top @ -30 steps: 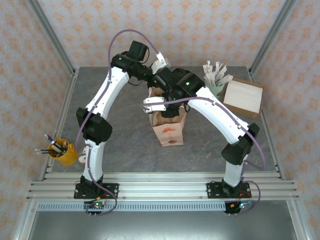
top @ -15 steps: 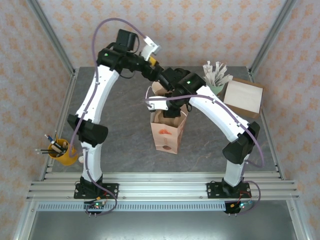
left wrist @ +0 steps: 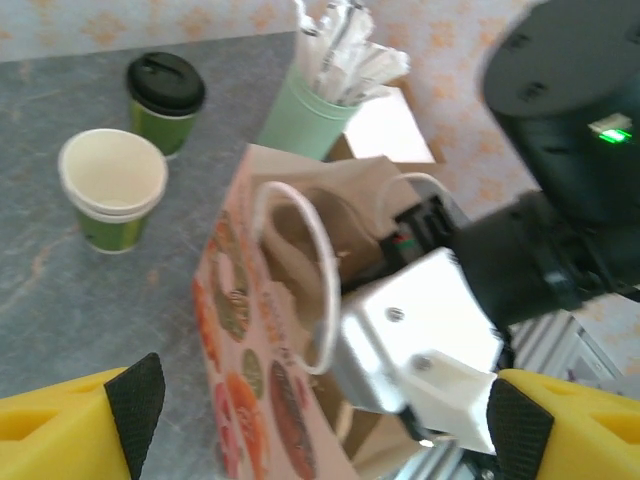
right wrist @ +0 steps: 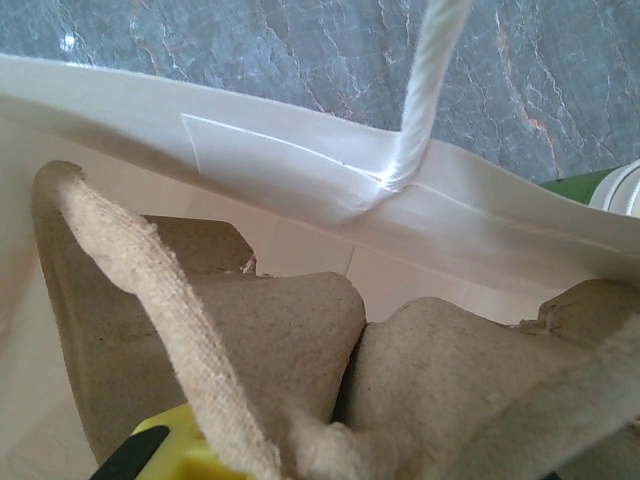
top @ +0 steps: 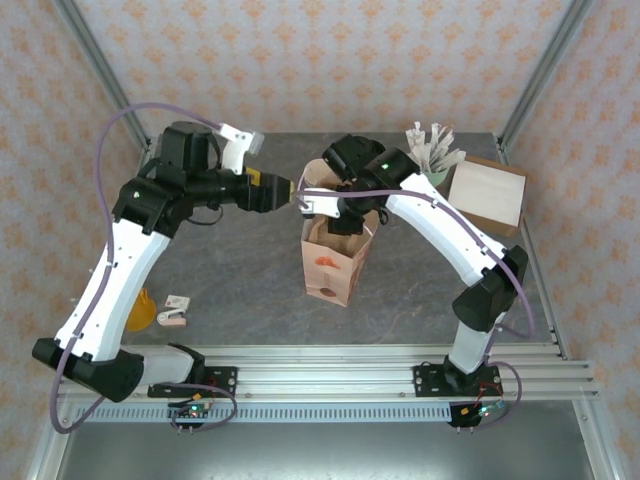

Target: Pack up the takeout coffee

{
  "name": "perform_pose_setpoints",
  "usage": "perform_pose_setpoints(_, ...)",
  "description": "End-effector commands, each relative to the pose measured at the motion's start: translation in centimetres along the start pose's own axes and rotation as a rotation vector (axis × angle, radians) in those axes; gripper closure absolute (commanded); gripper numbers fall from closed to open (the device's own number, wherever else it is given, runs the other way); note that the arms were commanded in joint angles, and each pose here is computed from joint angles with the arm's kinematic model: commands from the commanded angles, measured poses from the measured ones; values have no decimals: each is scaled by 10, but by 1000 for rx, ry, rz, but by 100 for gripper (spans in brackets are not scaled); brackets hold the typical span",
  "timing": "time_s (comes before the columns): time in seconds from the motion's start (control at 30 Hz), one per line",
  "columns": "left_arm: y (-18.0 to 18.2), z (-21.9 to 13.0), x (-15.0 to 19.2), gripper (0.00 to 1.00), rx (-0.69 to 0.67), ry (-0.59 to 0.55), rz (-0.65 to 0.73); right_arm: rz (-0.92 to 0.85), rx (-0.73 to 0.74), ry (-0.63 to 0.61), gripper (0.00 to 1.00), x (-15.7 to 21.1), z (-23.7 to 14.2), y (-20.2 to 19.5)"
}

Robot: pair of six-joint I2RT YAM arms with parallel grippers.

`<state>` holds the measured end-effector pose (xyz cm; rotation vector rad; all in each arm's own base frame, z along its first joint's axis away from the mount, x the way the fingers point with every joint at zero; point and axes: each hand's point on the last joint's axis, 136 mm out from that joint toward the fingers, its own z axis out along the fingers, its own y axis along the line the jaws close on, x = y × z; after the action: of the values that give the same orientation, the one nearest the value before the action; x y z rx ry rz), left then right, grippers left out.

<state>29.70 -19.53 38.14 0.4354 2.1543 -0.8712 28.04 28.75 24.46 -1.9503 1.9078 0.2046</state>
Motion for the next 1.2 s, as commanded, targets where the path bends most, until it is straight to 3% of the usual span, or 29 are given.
perform_pose_setpoints(0.0,-2,23,-16,16,19,-42,-14,13,-9,-46,100,-4,-11,6)
perform_pose_setpoints(0.17,32,49,-27,36,-112,-76,-77,3,6,-74,100,-5,-12,9)
perform_pose_setpoints(0.3,23,66,-29,41,-15,-58,-80,4,10,-71,100,-1,-12,11)
perform_pose_setpoints(0.4,18,77,-19,52,43,10,-93,9,13,-74,100,-1,-9,10)
perform_pose_setpoints(0.47,15,77,-17,60,60,20,-80,12,3,-65,100,0,-5,11)
perform_pose_setpoints(0.63,16,69,-12,97,33,46,-57,93,-38,-43,100,6,2,9)
perform_pose_setpoints(0.67,15,68,-12,100,35,52,-58,112,-48,-34,100,8,4,10)
perform_pose_setpoints(0.93,14,71,-18,100,31,85,-92,221,-175,76,100,30,29,19)
perform_pose_setpoints(1.17,30,95,2,100,23,149,-146,301,-110,23,100,13,49,-8)
